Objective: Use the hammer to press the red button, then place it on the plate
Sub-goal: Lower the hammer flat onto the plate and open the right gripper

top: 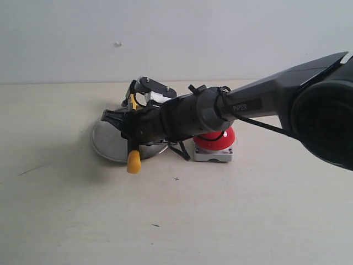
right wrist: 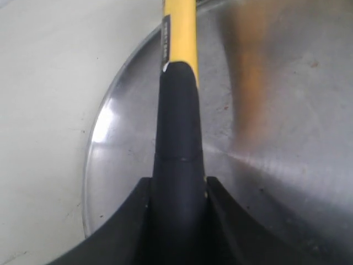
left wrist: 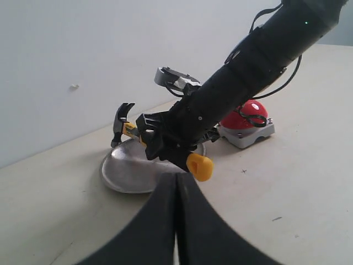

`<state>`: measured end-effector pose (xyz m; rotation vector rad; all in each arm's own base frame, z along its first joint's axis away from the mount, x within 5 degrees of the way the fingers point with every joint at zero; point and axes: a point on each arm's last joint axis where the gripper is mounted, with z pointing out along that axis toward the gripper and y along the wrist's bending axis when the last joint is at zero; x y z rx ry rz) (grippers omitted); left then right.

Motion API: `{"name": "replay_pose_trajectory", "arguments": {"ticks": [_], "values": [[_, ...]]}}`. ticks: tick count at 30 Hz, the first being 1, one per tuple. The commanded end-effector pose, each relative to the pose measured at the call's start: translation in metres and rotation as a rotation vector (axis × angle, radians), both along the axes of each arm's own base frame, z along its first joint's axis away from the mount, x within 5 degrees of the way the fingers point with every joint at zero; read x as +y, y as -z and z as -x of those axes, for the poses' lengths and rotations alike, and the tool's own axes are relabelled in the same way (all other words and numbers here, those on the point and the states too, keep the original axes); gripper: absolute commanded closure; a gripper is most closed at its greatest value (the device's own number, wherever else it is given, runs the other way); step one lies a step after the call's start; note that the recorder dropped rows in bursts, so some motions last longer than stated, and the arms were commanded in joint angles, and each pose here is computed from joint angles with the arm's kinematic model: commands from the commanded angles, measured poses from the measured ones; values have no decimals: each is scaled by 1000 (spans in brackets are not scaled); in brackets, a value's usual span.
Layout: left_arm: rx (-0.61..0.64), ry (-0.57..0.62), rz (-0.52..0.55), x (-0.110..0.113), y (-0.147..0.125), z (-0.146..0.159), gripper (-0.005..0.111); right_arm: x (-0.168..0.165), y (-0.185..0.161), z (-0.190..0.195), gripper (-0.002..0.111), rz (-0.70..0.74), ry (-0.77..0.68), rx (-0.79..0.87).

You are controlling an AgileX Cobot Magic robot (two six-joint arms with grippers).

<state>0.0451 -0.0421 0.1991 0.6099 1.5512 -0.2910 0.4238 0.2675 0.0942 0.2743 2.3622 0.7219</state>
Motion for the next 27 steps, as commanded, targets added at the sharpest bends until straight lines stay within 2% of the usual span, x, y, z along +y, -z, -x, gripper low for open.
{"name": "replay_pose_trajectory", "arguments": {"ticks": [1,8,13,15,21,23,27], "values": [[0,2,3,0,1,1,107,3,-2,-1,107,19,-71,-34],[0,2,3,0,1,1,107,7,-3,1,92,0,-109,-32],[-1,2,2,0,1,1,107,5,-3,0,71,18,-89,-36],[-1,2,2,0,1,1,107,3,-2,-1,67,30,-75,-39],[-1,2,2,0,1,1,107,-3,-4,-5,67,97,-30,-68],[-1,2,2,0,1,1,107,-5,-13,-6,67,142,-43,-108],[-1,2,2,0,1,1,107,-6,-34,-3,68,126,-55,-143]]}}
